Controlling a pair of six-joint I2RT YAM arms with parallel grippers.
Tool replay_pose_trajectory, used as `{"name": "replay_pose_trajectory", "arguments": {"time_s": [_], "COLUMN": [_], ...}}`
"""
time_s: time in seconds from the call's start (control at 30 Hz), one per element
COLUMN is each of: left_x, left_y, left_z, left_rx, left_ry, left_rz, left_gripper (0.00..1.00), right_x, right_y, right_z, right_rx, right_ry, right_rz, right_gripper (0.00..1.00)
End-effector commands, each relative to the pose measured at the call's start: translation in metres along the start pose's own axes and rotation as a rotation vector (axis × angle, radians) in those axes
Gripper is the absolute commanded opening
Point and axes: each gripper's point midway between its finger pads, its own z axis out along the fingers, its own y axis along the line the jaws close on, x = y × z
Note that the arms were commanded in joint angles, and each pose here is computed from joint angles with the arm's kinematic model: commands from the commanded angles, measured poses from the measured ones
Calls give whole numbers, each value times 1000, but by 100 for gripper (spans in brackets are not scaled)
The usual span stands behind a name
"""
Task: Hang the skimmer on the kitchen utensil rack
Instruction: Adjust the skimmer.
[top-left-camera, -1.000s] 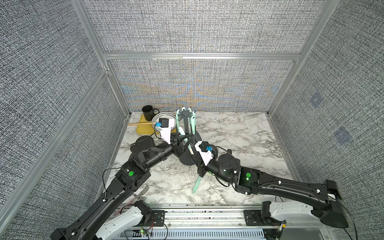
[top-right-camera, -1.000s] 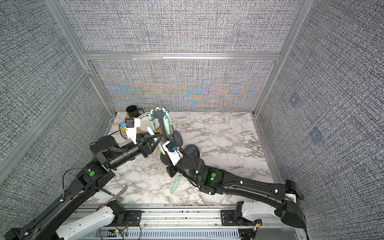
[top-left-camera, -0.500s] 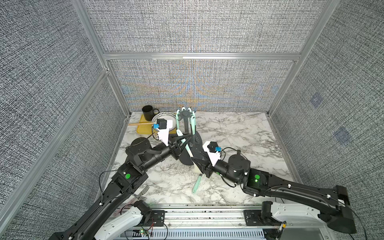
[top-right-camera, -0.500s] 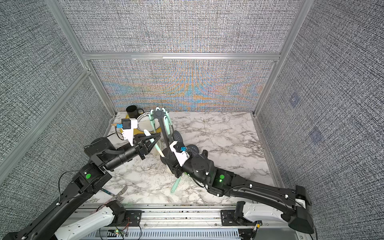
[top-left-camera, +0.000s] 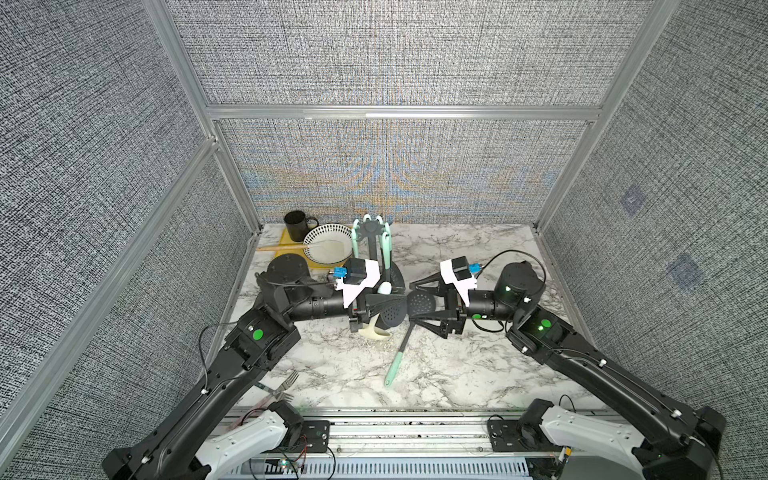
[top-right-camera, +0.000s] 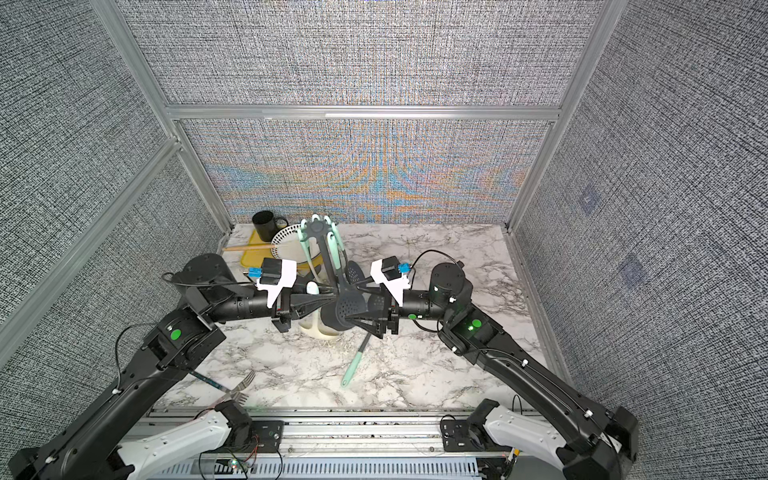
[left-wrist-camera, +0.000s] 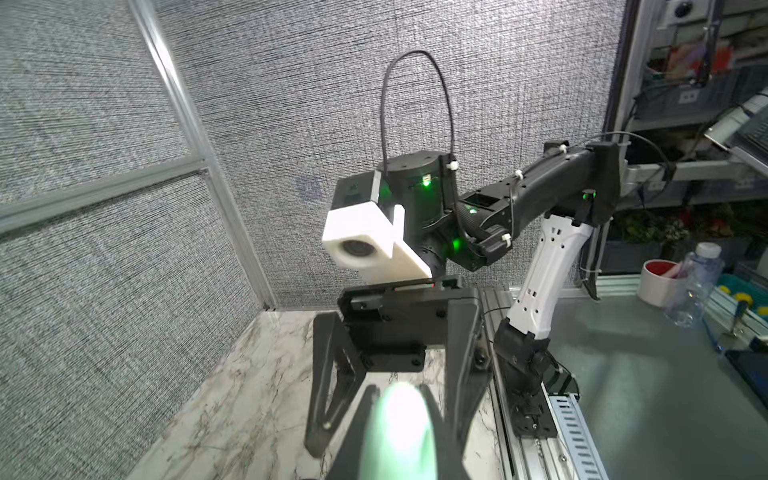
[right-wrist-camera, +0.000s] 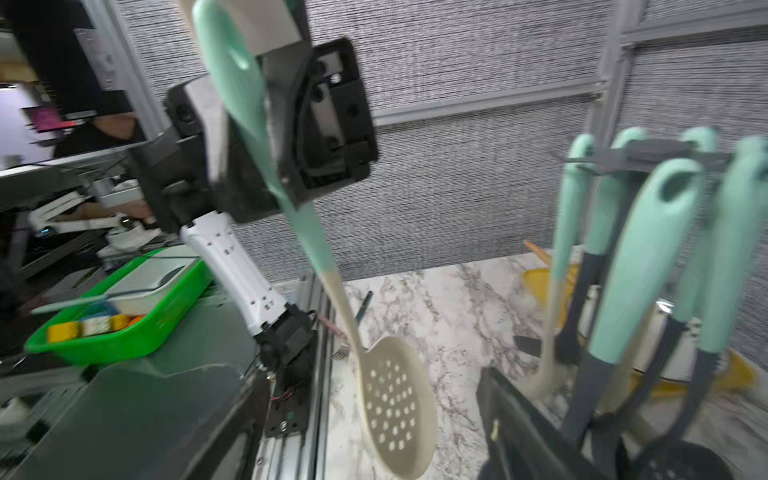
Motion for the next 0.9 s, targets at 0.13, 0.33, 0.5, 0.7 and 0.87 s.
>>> {"name": "replay_pose_trajectory", "arguments": {"time_s": [0.13, 0.33, 0.5, 0.7, 0.87], "left_x": [-18, -47, -52, -53, -52], "left_y": [-7, -8, -11, -13, -9], "left_z": [15, 16, 19, 22, 21], "left_rx": [163, 214, 254, 262, 220], "left_ry": [-77, -188, -194, -197, -197], "left_rz": [59, 15, -4, 1, 3], "left_gripper": [1, 1, 1, 1, 1], "right_x": [-15, -21, -31, -32, -30], "right_y": [22, 21, 25, 36, 33], "right_z": [6, 14, 22, 34, 31], "right_rx": [-180, -219, -275, -337, -277], "right_ry": [-89, -146, -148, -138, -167], "right_rz": [-39, -52, -69, -84, -83], "right_gripper": [80, 75, 67, 42, 0]}}
